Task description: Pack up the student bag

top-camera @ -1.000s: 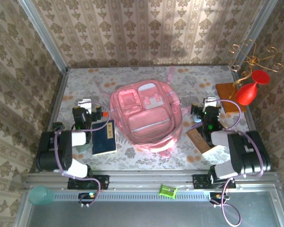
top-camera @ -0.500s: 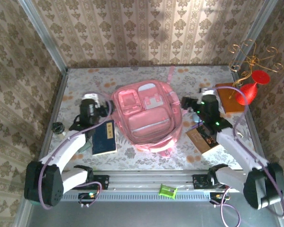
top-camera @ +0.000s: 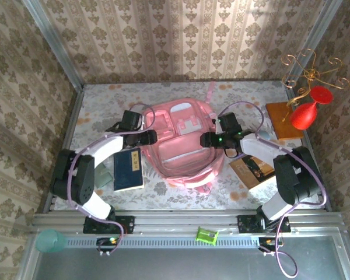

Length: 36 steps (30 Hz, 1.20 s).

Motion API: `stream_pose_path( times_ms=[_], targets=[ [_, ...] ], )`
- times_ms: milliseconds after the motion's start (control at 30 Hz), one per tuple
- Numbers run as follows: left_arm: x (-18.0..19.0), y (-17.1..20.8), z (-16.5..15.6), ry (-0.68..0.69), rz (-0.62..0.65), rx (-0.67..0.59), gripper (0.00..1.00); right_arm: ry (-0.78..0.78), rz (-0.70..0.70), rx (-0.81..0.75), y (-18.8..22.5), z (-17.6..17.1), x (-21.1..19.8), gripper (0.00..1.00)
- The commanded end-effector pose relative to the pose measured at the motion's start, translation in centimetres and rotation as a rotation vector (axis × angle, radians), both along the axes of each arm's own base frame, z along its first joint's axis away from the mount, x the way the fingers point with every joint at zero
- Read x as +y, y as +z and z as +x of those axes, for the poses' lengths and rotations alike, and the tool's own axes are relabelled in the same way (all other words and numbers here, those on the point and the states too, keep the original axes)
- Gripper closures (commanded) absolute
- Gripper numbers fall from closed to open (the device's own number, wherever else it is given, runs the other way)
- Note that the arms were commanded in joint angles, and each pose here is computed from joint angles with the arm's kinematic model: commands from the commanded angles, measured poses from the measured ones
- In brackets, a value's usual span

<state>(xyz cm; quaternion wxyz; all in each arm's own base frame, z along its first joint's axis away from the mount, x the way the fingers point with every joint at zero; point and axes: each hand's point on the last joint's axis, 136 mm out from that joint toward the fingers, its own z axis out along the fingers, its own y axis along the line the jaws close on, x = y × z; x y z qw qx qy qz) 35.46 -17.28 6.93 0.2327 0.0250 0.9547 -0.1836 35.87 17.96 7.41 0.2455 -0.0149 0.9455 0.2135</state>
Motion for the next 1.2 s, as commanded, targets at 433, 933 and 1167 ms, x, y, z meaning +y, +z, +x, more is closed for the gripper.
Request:
stream_pose_path(
  times_ms=[433,933,1167],
  targets=[
    [-6.3,0.8,8.2,-0.090,-0.130,0.002,0.30,0.041,0.345,-0.072,3.5,3.9,7.9,0.61],
    [-5.9,9.9,18.0,-0.097,-0.144,-0.188,0.26,-0.422,0.415,-0.383,13.0,8.0,3.1,0.97],
    [-1.8,18.4,14.9,-0.007,-0.085,-0.374,0.24,-0.568,0.513,-0.497,15.8,7.9,4.0,0.98]
  ],
)
